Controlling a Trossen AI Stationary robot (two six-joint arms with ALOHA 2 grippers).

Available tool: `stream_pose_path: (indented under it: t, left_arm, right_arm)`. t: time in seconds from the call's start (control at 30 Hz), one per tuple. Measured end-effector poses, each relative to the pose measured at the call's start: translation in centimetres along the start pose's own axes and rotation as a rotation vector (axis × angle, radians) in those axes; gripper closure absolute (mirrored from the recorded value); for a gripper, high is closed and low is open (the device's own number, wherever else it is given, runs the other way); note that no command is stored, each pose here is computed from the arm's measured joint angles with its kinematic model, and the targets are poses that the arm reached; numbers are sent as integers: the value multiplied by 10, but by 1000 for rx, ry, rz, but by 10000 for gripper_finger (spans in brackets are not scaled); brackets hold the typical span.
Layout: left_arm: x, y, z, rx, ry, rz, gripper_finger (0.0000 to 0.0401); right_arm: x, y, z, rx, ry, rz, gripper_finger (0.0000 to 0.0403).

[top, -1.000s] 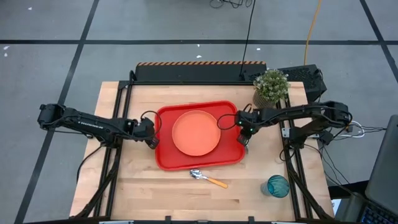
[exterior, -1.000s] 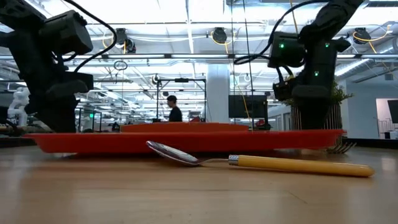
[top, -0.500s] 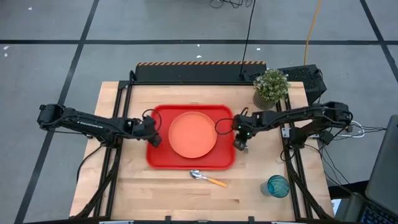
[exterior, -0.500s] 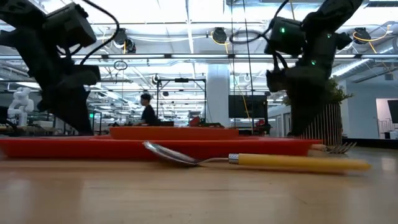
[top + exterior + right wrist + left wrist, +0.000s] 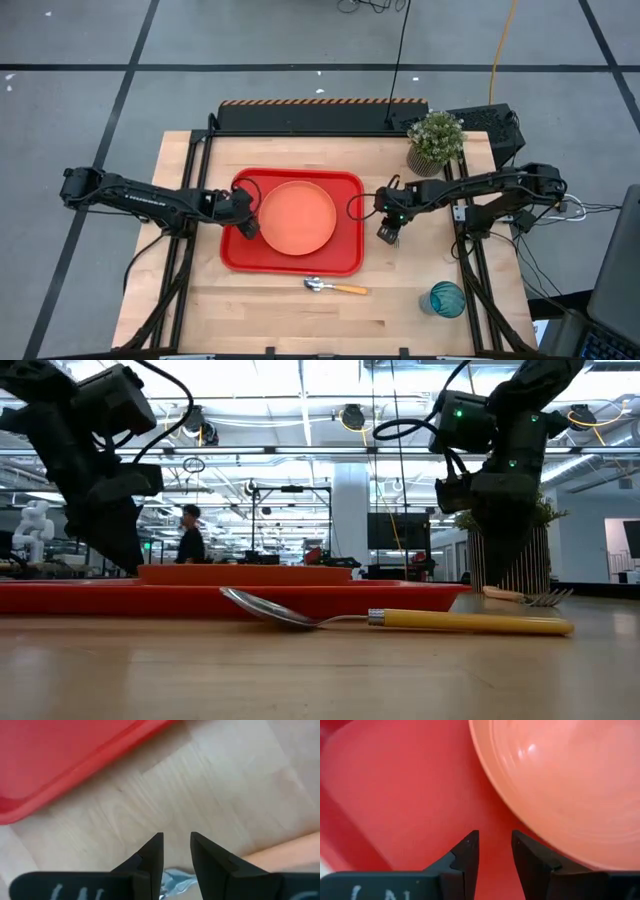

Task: Pick and place plate/cup/fork/spoon on tray
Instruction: Move the orange serving tray to the center of the table

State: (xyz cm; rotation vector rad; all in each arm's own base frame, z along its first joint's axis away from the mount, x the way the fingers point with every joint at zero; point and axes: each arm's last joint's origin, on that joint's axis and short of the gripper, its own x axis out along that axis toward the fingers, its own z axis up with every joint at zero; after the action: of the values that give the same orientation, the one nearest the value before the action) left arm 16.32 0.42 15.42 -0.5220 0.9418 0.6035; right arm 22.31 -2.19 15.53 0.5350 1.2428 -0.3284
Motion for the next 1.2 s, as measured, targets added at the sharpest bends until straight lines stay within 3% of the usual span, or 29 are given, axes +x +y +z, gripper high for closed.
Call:
stream_pose_path:
  t: [0.3, 0.5, 0.6, 0.87, 1.2]
  left_arm:
    - [-38, 1, 16, 65, 119, 206, 284]
    - [-37, 19, -3, 36, 274, 361, 284]
    - [-28, 22, -10, -9, 291, 335, 284]
    - [-11, 30, -26, -70, 340, 406, 284]
    - [1, 15, -15, -37, 239, 216, 284]
  right_arm:
    - [-10, -5, -2, 6, -8, -9, 312]
    - [-29, -8, -9, -9, -45, -20, 312]
    - [-42, -10, -11, -14, -109, -22, 312]
    - [-68, -10, -15, 3, -260, 26, 312]
    - [-75, -9, -15, -2, -319, 56, 312]
